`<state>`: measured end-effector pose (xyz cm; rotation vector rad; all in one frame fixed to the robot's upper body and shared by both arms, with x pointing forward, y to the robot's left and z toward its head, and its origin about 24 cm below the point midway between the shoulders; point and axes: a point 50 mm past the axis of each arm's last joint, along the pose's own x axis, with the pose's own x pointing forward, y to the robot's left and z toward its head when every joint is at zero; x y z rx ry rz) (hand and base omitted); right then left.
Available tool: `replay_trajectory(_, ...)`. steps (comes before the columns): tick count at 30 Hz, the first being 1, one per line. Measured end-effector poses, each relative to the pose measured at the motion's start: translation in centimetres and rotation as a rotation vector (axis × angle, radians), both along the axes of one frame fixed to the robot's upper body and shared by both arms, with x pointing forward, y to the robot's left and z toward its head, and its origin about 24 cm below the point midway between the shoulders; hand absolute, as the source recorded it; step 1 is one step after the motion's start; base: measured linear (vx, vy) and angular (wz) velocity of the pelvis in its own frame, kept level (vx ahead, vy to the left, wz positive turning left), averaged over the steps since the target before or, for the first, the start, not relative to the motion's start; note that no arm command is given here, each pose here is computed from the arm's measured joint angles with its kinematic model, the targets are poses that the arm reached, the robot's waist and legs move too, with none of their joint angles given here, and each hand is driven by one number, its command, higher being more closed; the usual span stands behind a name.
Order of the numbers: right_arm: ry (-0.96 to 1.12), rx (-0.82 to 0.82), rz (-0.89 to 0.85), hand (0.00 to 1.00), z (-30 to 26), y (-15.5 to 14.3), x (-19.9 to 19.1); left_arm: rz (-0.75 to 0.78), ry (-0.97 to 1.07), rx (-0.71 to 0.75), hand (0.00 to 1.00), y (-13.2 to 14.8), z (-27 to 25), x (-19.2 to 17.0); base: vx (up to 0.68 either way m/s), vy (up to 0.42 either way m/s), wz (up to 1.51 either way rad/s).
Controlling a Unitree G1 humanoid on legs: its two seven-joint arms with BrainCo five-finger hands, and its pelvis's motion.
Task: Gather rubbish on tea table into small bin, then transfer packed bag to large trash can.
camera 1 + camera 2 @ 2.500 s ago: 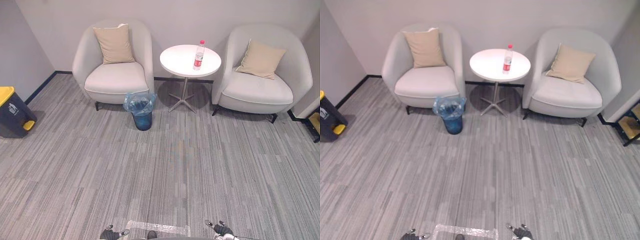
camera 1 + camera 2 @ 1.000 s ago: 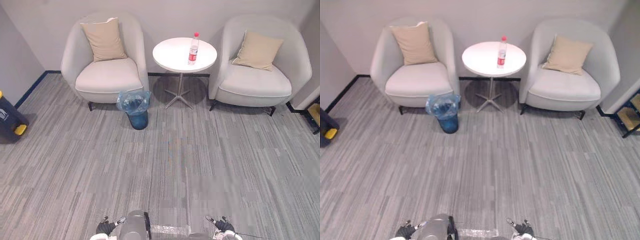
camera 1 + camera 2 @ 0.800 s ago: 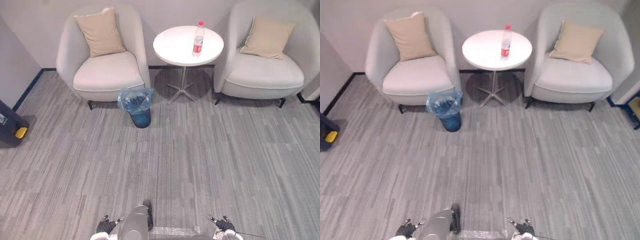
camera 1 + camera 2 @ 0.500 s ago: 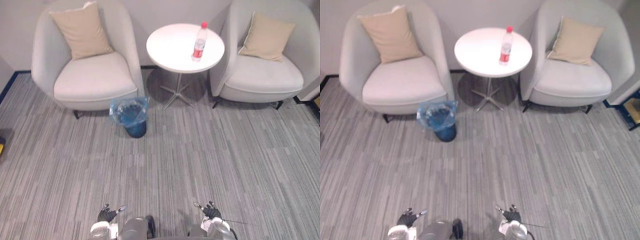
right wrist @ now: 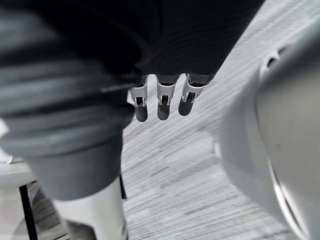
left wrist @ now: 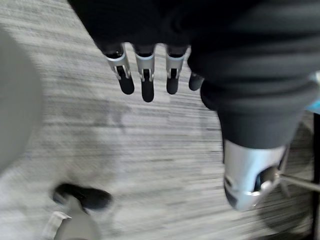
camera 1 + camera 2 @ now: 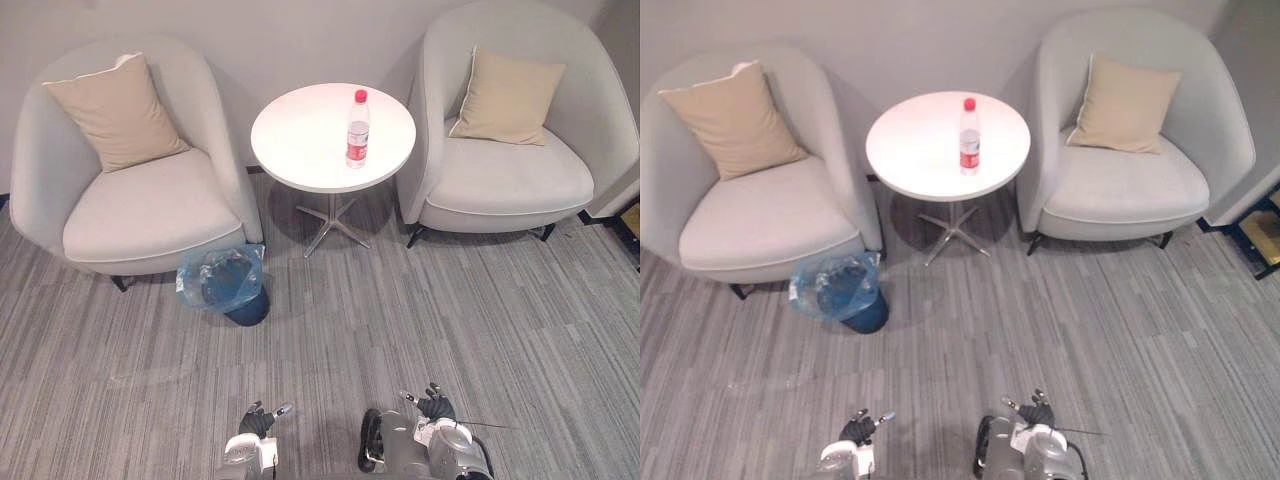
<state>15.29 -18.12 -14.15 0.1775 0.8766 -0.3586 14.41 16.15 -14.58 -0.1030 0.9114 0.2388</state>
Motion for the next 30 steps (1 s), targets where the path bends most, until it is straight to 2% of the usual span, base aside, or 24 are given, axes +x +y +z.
replay_trajectory(9,0.093,0.028,-0.031,0.0,-1.1,0.5,-1.7,-0.014,-0.065,0.015,0.0,0.3,0.9,1.7,0.39,0.009,-0.1)
replay_trajectory(12,0.105,0.052,0.0,0.0,-1.3,2.1,-1.9,-0.053,-0.042,0.058,0.0,1.3,0.7,1.5,0.45,0.118,-0.24)
replay_trajectory(20,0.057,0.002,0.063,0.0,-0.7,1.5,-1.0,-0.138,0.021,0.082,0.0,0.8,0.0,0.4,0.41,0.087,-0.03)
replay_trajectory(27,0.038,-0.007,0.072,0.0,-0.4,1.5,-0.6,-0.135,0.041,0.081,0.0,0.9,-0.3,-0.3,0.31,-0.217,0.51)
replay_trajectory(30,0.068,-0.061,0.066,0.0,-0.5,-0.8,-1.0,-0.132,0.073,0.04,0.0,-0.7,-0.8,-1.0,0.32,-0.314,0.53)
